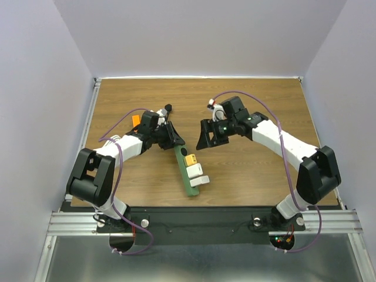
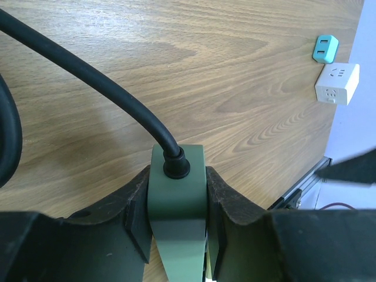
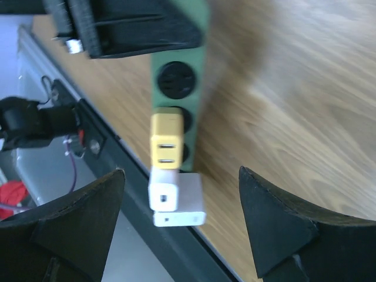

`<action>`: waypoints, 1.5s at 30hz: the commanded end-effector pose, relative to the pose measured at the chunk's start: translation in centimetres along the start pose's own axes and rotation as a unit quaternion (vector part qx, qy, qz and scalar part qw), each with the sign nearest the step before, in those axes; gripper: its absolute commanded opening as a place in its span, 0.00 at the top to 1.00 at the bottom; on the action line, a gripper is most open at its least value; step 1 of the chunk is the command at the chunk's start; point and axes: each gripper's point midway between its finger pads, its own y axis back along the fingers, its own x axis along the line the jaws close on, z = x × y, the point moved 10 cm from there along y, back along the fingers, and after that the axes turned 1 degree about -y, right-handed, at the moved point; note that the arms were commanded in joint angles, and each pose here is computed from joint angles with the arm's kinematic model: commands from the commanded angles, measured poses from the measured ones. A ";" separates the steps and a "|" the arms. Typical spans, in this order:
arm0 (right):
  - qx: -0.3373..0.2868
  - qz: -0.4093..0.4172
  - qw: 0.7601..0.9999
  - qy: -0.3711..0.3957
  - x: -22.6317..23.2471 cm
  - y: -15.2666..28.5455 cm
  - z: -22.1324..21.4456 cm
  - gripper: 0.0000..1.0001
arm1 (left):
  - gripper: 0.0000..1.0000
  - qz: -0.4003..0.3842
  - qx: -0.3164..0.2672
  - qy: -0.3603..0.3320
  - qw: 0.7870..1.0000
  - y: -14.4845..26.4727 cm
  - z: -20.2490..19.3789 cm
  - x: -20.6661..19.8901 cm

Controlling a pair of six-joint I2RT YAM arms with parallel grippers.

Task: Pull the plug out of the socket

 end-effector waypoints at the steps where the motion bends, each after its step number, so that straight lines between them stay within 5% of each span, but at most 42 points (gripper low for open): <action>1: -0.004 0.063 0.998 0.022 2.1 -1.0 0.2 0.17 | 1.00 -0.053 -0.029 -0.038 0.997 0.7 1.9 -2.4; 15: 0.065 0.052 0.995 0.048 4.8 -6.1 -2.7 0.21 | 1.00 -0.060 -0.038 -0.035 0.997 1.0 2.2 -3.0; 24: 0.074 0.031 0.996 0.041 4.4 -7.0 -3.4 0.65 | 1.00 -0.067 -0.042 -0.034 0.996 1.4 2.4 -3.4; 28: 0.060 0.016 0.997 0.040 4.4 -7.1 -2.9 0.97 | 0.99 -0.074 -0.047 -0.029 0.996 2.0 2.3 -3.8; 29: 0.058 0.016 0.997 0.040 4.5 -7.2 -2.7 0.99 | 0.93 -0.076 -0.049 -0.028 0.995 2.1 2.2 -3.8; 30: 0.058 0.017 0.997 0.040 4.6 -7.2 -2.7 1.00 | 0.72 -0.076 -0.049 -0.026 0.996 2.2 2.0 -3.7; 32: 0.051 0.015 0.998 0.042 4.8 -7.1 -2.3 1.00 | 0.47 -0.079 -0.057 -0.024 0.995 2.7 1.8 -3.9; 33: 0.051 0.016 0.998 0.043 4.8 -7.2 -2.2 1.00 | 0.42 -0.075 -0.057 -0.021 0.995 2.8 1.6 -3.6; 39: 0.039 0.016 0.998 0.045 5.3 -7.1 -1.5 1.00 | 0.24 -0.053 -0.083 0.006 0.995 3.6 0.7 -2.9; 45: 0.023 0.003 0.999 0.040 5.5 -6.9 -0.9 1.00 | 0.21 0.004 -0.105 0.037 0.994 4.0 -0.1 -1.5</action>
